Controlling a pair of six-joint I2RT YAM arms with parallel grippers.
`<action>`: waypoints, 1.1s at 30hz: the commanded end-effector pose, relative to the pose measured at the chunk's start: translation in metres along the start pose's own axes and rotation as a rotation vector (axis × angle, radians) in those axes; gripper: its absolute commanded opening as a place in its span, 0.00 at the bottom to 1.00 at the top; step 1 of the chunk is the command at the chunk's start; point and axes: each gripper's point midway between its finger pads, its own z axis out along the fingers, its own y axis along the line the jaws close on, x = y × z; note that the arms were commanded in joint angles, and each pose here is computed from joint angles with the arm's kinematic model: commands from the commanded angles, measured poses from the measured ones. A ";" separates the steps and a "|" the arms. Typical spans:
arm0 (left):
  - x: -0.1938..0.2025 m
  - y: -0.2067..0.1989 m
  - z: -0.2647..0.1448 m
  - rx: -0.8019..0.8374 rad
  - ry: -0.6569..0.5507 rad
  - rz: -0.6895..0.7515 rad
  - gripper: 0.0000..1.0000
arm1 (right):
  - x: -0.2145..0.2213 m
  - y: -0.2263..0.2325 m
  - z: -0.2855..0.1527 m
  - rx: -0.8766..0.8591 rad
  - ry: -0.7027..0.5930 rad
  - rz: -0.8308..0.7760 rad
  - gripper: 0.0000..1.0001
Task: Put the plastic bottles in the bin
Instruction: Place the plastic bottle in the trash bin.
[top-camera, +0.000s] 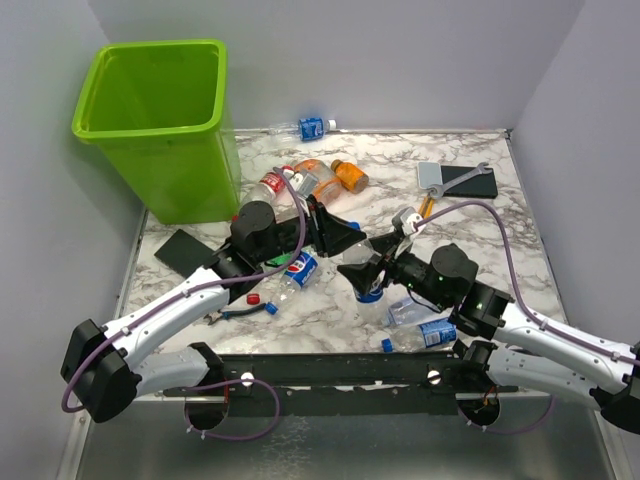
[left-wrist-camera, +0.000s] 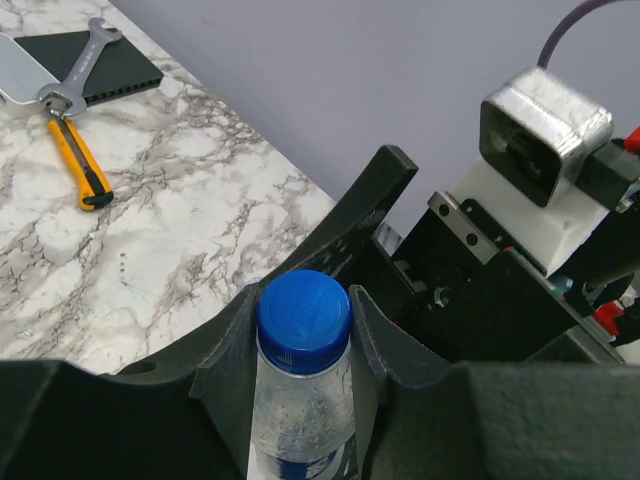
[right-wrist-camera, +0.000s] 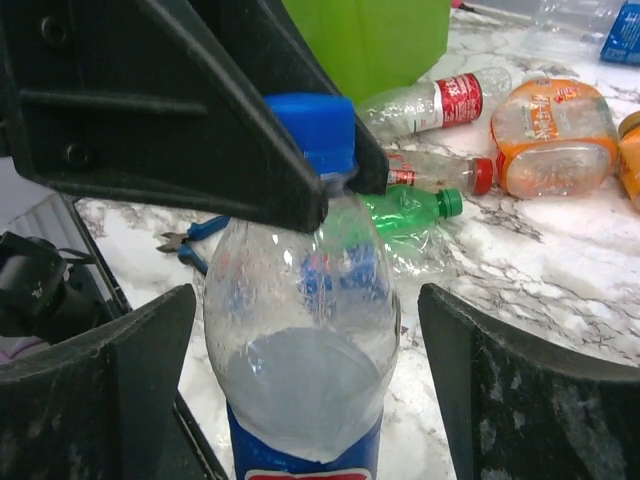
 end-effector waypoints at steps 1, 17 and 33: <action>-0.020 -0.004 -0.004 -0.051 -0.056 0.070 0.00 | -0.009 0.007 -0.005 -0.010 0.063 -0.007 0.98; -0.059 -0.041 -0.005 0.062 -0.117 0.040 0.00 | 0.020 -0.001 -0.020 0.023 0.144 0.041 0.61; -0.093 -0.018 -0.018 -0.160 -0.200 0.173 0.00 | -0.009 0.016 -0.019 -0.034 0.108 0.081 1.00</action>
